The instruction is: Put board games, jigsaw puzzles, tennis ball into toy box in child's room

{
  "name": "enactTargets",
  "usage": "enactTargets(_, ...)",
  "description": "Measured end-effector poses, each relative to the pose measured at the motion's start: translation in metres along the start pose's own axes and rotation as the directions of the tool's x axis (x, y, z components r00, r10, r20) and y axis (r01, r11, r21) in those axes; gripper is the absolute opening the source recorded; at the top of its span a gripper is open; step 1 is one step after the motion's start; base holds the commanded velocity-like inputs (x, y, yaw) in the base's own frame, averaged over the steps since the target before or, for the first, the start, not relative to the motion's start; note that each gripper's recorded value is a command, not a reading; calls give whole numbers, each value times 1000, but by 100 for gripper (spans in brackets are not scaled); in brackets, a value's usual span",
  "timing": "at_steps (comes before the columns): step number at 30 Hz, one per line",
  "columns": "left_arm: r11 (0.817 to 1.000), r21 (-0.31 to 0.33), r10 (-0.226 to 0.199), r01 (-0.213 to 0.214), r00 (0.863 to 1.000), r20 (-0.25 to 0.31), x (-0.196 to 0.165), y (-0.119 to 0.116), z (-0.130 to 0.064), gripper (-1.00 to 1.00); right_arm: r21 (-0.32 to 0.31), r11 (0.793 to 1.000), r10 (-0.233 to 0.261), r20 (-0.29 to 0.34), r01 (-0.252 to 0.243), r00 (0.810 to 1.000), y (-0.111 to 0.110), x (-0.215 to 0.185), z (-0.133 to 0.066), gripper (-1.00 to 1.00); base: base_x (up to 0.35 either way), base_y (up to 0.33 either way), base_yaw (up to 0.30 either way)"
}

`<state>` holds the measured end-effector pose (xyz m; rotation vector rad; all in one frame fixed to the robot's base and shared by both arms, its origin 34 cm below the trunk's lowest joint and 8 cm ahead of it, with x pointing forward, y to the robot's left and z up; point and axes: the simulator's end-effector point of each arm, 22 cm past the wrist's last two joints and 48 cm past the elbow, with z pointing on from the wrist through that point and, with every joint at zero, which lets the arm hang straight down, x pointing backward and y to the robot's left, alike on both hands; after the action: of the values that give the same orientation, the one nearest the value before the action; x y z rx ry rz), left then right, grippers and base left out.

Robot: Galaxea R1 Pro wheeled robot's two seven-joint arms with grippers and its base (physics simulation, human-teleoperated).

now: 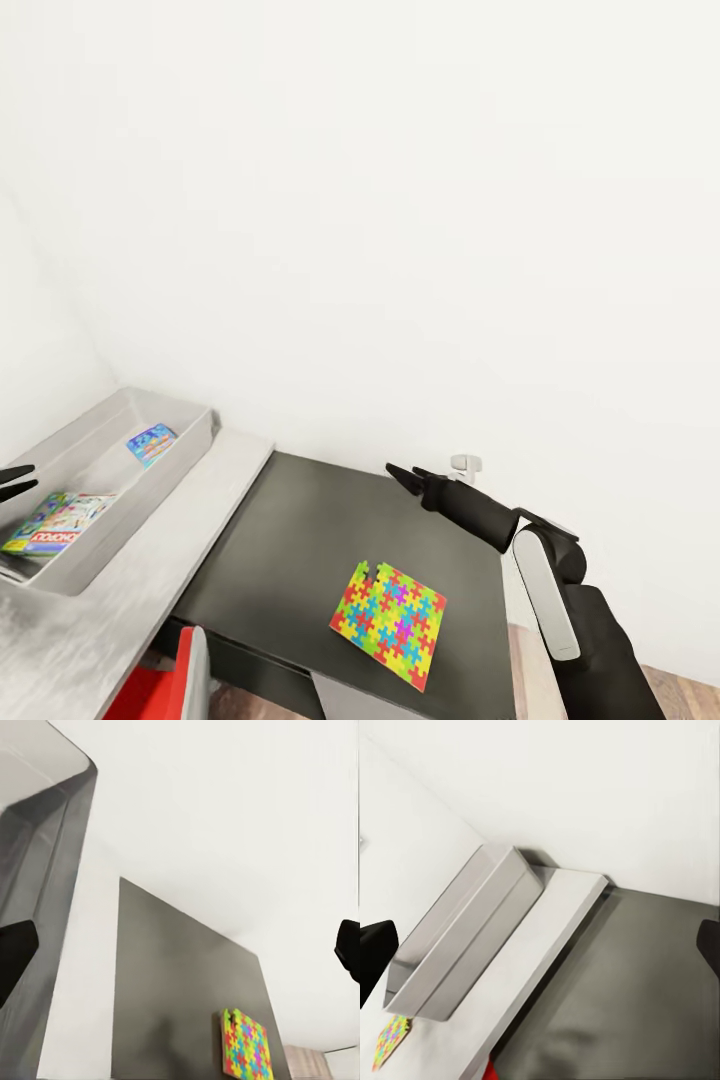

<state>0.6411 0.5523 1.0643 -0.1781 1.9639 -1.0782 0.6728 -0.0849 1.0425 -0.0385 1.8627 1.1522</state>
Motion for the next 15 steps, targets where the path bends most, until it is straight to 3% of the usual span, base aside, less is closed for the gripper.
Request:
enactTargets(7,1000,10,25,-25,1000,0,-5,-7,1,100,-2,1000,-5,3,5,1000,3,-2,-1,100,0,-234,-79)
enactTargets(15,999,13,30,-30,1000,4,-7,-9,1,100,-2,1000,-6,4,6,1000,3,-2,-1,100,0,-59,-35)
